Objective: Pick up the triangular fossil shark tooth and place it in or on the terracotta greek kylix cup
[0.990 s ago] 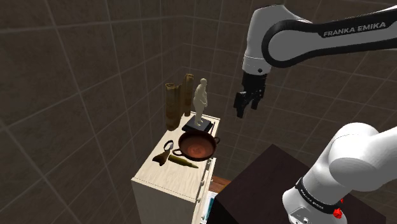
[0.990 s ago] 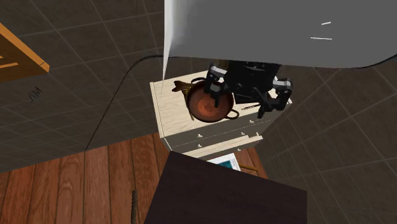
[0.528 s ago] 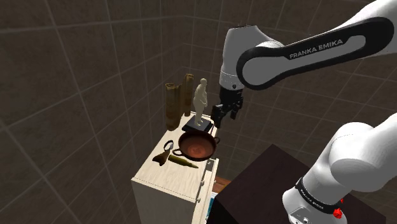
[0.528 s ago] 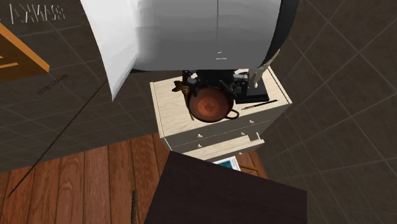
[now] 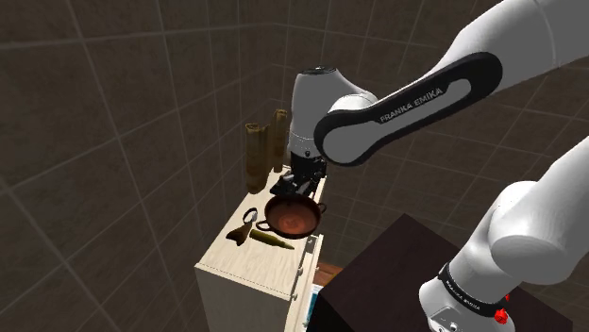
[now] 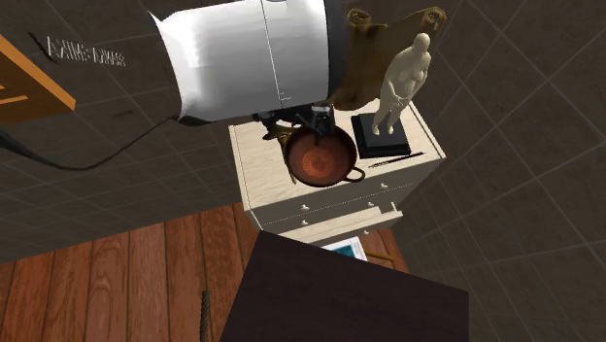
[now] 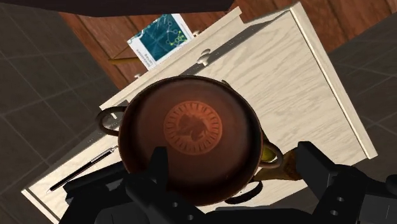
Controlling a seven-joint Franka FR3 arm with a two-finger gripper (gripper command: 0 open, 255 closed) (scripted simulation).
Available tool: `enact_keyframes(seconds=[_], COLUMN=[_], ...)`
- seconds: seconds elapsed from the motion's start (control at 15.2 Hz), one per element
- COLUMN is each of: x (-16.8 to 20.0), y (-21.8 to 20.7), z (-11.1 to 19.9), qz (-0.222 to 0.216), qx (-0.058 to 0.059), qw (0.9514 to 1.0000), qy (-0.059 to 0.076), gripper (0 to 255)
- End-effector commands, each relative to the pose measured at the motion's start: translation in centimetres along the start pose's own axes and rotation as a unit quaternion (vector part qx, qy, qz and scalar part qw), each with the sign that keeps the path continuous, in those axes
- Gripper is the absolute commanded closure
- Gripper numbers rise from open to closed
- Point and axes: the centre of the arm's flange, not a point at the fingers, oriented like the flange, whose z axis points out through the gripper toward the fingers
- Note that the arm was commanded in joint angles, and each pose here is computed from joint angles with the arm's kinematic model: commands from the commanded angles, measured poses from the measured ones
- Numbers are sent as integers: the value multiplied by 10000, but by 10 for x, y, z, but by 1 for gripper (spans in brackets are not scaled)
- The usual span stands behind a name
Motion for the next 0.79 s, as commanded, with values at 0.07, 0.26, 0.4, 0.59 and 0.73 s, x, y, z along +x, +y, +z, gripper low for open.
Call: enact_keyframes(seconds=[0.07,0.26,0.4,0.59,0.73], x=[17,34,45,61,73], y=[-30,-58,-77,-106,-125], z=[23,43,56,75,88], qz=[-16,-35,-47,-66,-78], qx=[1,-10,-16,-27,-34], qw=[9999,9997,9995,9991,9987], qy=[121,237,314,429,506], gripper=[0,0,0,0,0])
